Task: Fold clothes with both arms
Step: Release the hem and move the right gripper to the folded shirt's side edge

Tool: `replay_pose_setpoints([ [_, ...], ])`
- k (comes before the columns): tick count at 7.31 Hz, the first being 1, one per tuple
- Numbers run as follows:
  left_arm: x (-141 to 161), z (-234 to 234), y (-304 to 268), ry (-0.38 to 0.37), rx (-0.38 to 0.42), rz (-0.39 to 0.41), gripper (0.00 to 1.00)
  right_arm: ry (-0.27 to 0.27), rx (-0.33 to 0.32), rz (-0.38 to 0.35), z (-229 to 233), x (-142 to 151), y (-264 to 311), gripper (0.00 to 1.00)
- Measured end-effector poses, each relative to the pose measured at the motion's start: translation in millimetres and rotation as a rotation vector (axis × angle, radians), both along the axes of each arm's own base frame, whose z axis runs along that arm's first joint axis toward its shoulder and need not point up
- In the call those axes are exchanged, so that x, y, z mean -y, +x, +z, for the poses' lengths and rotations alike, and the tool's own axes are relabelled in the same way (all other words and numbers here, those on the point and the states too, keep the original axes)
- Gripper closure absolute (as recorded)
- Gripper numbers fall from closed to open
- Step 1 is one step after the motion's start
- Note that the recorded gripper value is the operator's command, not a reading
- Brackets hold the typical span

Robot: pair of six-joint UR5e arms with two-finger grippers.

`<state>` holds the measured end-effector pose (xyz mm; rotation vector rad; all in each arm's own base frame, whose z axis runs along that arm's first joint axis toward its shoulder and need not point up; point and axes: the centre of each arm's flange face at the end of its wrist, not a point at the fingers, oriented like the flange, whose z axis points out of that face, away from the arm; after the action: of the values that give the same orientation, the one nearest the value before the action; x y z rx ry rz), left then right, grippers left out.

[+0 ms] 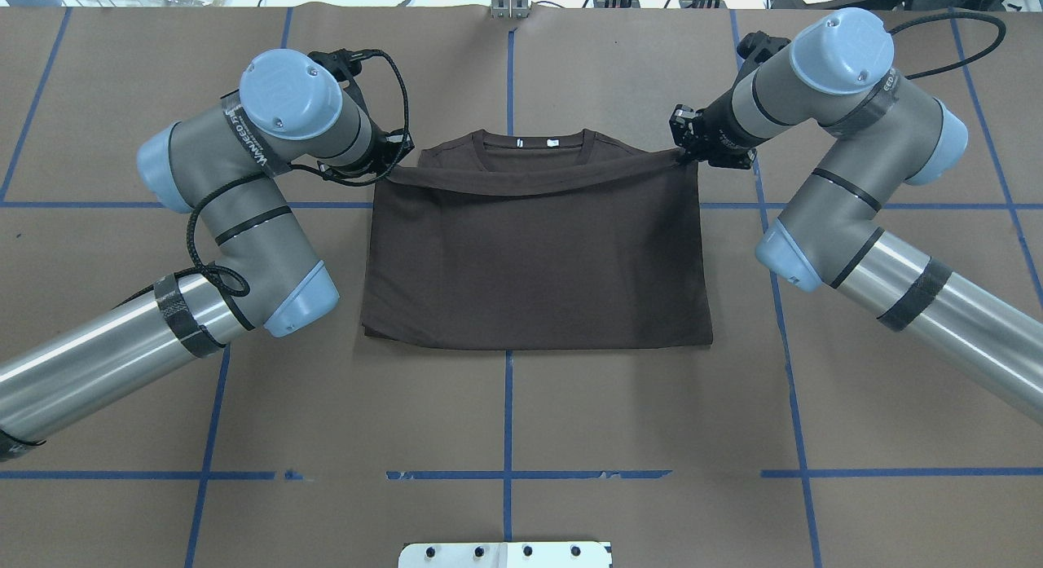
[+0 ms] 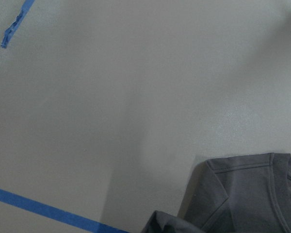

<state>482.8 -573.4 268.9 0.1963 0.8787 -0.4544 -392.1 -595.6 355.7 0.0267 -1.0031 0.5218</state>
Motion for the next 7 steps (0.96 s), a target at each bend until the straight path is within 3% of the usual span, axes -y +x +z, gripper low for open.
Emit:
replay_pose_setpoints([
  [1,0,0,0,0.002,0.0,0.001,0.12,-0.002,-0.002,-0.001,1,0,-1,0.42],
  [2,0,-1,0,0.007,0.0,0.003,0.0,-0.002,-0.002,-0.003,2,0,-1,0.0],
  [5,-2,-6,-2,0.018,-0.002,0.009,0.0,0.045,0.018,-0.033,-11,-10,-2,0.0],
  [7,-7,-17,-9,0.031,-0.019,0.008,0.0,0.09,0.055,-0.083,-13,-56,-7,0.0],
])
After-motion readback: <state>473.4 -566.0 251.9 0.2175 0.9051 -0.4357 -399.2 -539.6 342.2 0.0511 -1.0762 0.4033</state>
